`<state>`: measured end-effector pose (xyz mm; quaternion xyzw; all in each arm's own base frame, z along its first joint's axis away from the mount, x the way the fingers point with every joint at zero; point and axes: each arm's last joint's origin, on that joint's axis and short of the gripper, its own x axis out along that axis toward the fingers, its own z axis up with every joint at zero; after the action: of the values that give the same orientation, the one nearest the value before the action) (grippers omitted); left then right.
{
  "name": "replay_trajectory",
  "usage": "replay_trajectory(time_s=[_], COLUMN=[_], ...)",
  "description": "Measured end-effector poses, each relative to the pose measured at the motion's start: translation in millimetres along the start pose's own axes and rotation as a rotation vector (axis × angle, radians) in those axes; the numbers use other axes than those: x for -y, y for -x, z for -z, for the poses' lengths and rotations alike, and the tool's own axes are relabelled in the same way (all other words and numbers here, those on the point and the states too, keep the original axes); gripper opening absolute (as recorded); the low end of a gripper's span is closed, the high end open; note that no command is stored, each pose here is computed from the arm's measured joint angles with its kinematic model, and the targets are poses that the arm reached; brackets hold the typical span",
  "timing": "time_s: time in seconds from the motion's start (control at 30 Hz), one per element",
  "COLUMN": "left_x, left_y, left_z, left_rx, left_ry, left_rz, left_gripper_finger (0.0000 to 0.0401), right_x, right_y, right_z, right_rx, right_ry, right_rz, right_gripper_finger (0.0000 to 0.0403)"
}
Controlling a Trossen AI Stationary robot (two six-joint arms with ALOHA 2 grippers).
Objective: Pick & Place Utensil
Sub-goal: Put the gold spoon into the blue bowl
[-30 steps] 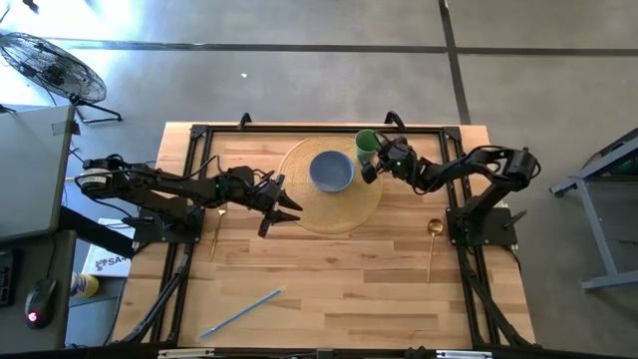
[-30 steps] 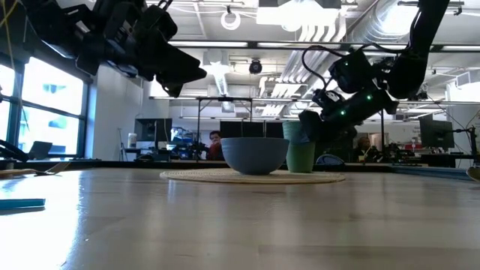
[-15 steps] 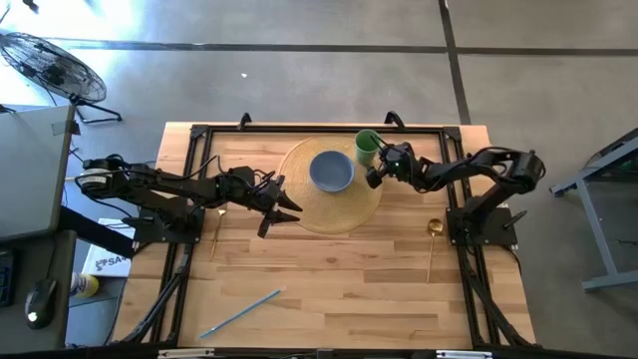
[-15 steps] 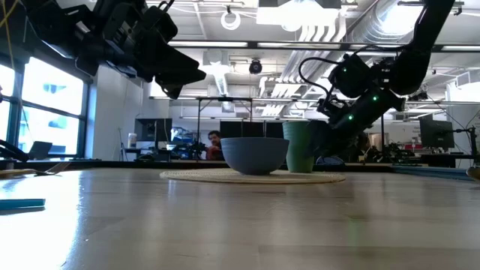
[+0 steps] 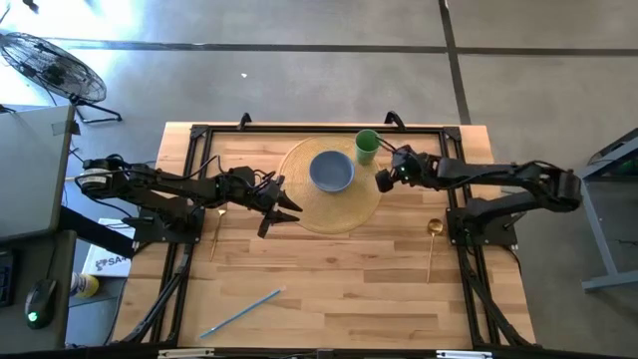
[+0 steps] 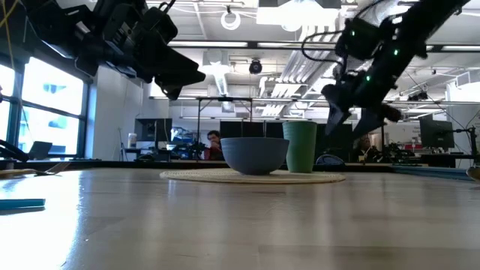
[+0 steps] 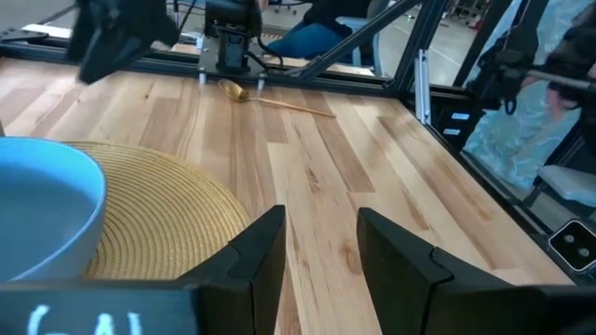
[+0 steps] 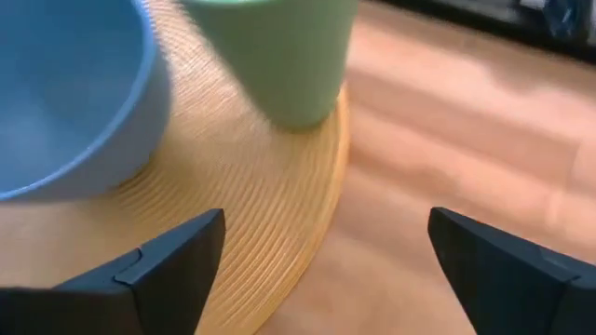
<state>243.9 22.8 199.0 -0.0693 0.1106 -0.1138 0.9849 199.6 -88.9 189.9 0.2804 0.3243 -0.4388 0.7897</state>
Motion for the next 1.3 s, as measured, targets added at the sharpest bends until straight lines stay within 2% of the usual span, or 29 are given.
replay_trajectory(time_s=[0.3,0.47,0.67,0.97,1.17,1.3], left_x=[0,0,0,0,0,0], left_y=[0,0,0,0,0,0], left_z=[1,1,1,1,2,2], left_rx=[-0.008,-0.009,-0.008,-0.009,-0.014,-0.016], left_ry=[0.003,0.004,0.007,0.015,0.032,0.032], left_rz=[-0.001,-0.002,-0.005,-0.004,-0.002,0.016], left_gripper_finger=[0.0133,0.0133,0.0133,0.0133,0.0133,0.0133], right_x=[-28,-26,-19,-27,-36,-35], right_y=[30,41,53,69,69,68], right_z=[21,47,66,91,115,128], right_rx=[-0.122,-0.311,-0.474,-0.663,-0.713,-0.721], right_ry=[-0.077,-0.109,-0.141,-0.169,-0.162,-0.201], right_rz=[-0.004,0.076,0.181,0.193,0.288,0.433], right_gripper_finger=[0.0312,0.0282,0.0252,0.0223,0.0199,0.0184])
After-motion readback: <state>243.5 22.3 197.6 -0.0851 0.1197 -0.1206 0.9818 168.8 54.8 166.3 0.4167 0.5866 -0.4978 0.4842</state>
